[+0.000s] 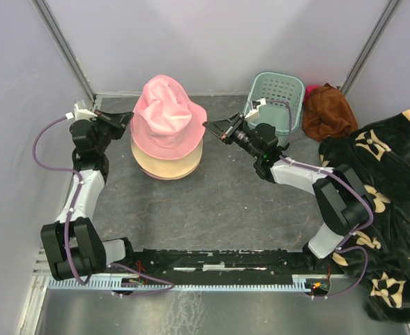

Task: Stack the hats
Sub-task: Stack the hat on the hat.

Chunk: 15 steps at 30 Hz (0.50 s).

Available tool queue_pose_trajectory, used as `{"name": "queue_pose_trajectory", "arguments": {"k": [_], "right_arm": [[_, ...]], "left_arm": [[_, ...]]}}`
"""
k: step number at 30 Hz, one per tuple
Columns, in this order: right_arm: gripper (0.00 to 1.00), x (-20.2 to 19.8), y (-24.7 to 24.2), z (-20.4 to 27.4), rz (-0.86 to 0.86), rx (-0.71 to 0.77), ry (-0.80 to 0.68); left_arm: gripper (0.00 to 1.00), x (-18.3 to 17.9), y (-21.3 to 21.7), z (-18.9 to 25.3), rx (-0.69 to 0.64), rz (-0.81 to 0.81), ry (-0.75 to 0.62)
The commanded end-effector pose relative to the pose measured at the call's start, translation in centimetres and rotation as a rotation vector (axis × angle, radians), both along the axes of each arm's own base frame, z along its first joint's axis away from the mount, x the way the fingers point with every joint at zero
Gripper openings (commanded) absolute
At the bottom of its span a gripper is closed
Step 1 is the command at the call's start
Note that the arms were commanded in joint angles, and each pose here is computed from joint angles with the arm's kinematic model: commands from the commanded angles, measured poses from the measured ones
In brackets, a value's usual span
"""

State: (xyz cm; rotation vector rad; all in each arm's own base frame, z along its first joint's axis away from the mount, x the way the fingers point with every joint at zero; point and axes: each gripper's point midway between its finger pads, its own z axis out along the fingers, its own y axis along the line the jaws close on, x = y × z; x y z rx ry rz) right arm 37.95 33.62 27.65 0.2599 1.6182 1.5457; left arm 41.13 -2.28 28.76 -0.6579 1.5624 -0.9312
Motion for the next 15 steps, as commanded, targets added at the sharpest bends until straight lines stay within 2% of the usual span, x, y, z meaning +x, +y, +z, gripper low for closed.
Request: {"name": "queue_pose_trajectory", "arguments": {"k": [1, 15], "right_arm": [[0.01, 1.0, -0.4, 0.3, -0.024, 0.058, -0.017], [0.01, 0.8, 0.2, -2.8, 0.003, -0.003, 0.029]], "left_arm": [[0.03, 0.7, -1.3, 0.8, 0.106, -0.054, -0.009], [0.03, -0.5, -0.6, -3.9, 0.184, -0.021, 0.129]]}}
